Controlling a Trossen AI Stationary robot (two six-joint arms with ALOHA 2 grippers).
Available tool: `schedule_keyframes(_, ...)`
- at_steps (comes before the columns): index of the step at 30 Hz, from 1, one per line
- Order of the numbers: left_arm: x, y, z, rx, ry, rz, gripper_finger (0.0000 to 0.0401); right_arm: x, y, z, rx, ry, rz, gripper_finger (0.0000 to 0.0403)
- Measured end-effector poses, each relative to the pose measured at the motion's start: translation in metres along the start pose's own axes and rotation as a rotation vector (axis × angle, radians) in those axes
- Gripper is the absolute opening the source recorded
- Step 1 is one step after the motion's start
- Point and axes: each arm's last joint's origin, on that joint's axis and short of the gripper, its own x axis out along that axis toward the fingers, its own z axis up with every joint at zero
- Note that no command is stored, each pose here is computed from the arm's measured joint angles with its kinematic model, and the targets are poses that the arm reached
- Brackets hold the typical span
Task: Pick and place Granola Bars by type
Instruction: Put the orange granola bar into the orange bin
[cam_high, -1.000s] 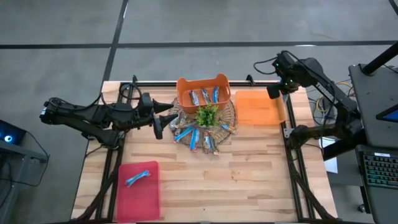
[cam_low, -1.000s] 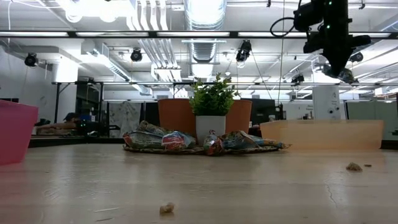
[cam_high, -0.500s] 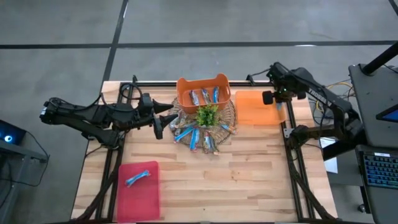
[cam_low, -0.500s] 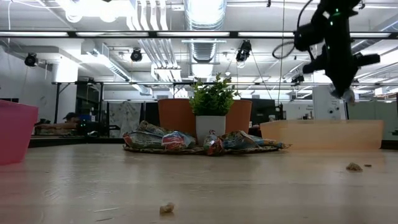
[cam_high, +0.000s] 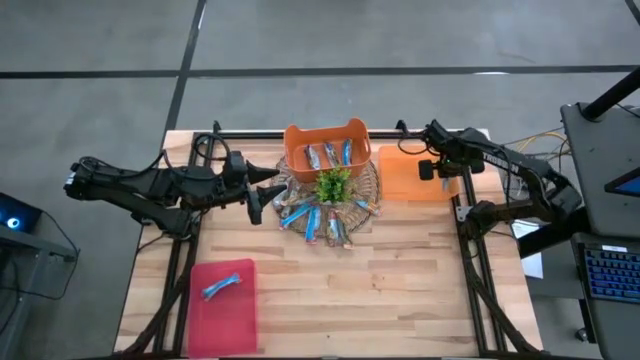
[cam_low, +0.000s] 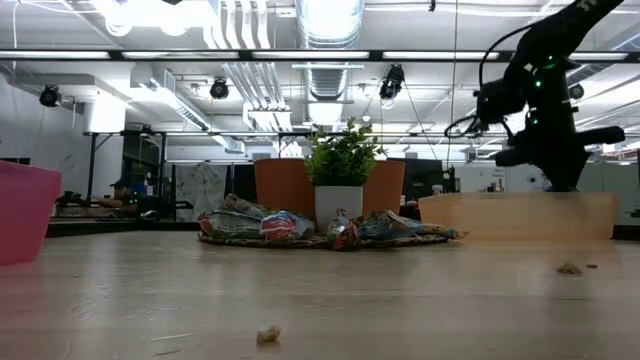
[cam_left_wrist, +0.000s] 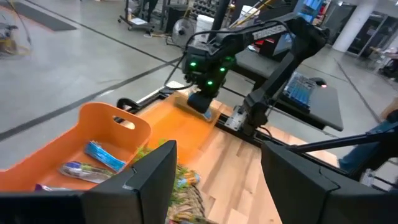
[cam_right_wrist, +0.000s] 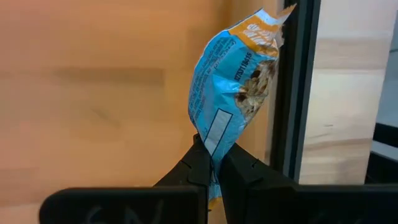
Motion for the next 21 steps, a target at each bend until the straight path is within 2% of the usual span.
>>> schedule_keyframes(14, 0.0, -0.001, 0.0, -0.061, 0.013, -0.027, 0.0216, 0.039, 0.021, 0.01, -0.08, 0.062, -0.055, 0.0011)
schedule_keyframes(17, 0.0, -0.001, 0.0, -0.074, 0.013, -0.027, 0.0216, 0.041, 0.021, 0.01, -0.081, 0.069, -0.06, 0.003)
schedule_keyframes(21, 0.0, -0.001, 0.0, -0.078, 0.016, -0.033, 0.0216, 0.036, 0.02, 0.011, -0.097, 0.038, -0.046, 0.0074)
